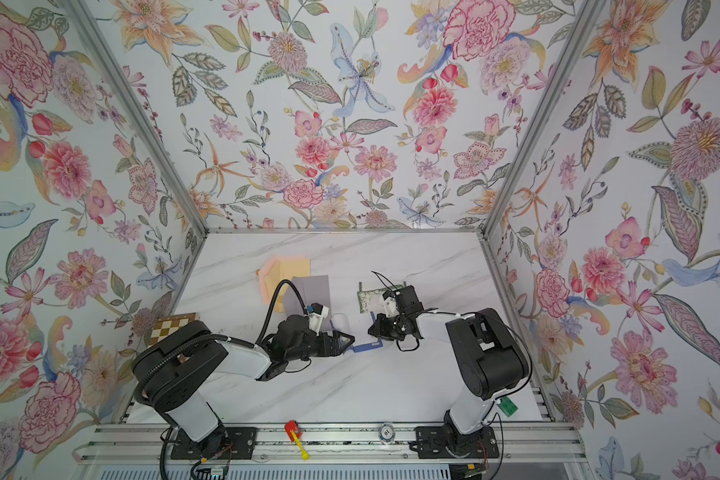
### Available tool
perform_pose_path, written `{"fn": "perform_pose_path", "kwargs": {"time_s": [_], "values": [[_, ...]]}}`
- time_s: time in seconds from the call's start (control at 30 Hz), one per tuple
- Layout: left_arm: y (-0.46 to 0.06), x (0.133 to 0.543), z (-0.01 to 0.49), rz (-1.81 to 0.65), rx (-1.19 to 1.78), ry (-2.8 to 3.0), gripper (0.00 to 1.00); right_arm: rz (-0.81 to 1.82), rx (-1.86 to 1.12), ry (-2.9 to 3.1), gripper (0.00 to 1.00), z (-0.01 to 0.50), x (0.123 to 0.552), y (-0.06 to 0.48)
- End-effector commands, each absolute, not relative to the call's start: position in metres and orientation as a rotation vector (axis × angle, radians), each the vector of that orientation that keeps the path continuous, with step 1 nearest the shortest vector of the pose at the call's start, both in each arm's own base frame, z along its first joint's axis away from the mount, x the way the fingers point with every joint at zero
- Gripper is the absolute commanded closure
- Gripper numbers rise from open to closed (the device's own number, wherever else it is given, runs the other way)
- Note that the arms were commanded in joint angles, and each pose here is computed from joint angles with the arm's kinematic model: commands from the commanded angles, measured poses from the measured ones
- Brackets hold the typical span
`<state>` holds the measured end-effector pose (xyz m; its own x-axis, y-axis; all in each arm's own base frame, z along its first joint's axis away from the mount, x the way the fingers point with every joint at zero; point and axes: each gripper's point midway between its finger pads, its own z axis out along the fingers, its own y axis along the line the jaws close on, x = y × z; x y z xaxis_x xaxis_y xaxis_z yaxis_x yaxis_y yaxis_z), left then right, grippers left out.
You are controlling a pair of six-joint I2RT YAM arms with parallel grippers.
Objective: Fold the letter paper in half and place it into the envelope
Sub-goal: Fold the letter paper at the center of the board.
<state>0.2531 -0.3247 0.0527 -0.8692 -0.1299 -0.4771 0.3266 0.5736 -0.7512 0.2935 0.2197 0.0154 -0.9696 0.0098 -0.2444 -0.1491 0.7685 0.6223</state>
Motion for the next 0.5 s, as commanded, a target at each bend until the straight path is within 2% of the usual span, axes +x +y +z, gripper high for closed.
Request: {"fn": "perform_pose_path", "kwargs": {"time_s": [0.0,0.47], "values": [[-0.331,0.245,0.045,-1.285,0.162,2.350,0.03,0.720,0.034,3.087,0.86,-0.051,0.227,0.178],[-0.347,0.255,0.057,-1.252,0.242,2.337,0.07,0.716,0.045,3.101,0.85,-0.056,0.225,0.177]]}}
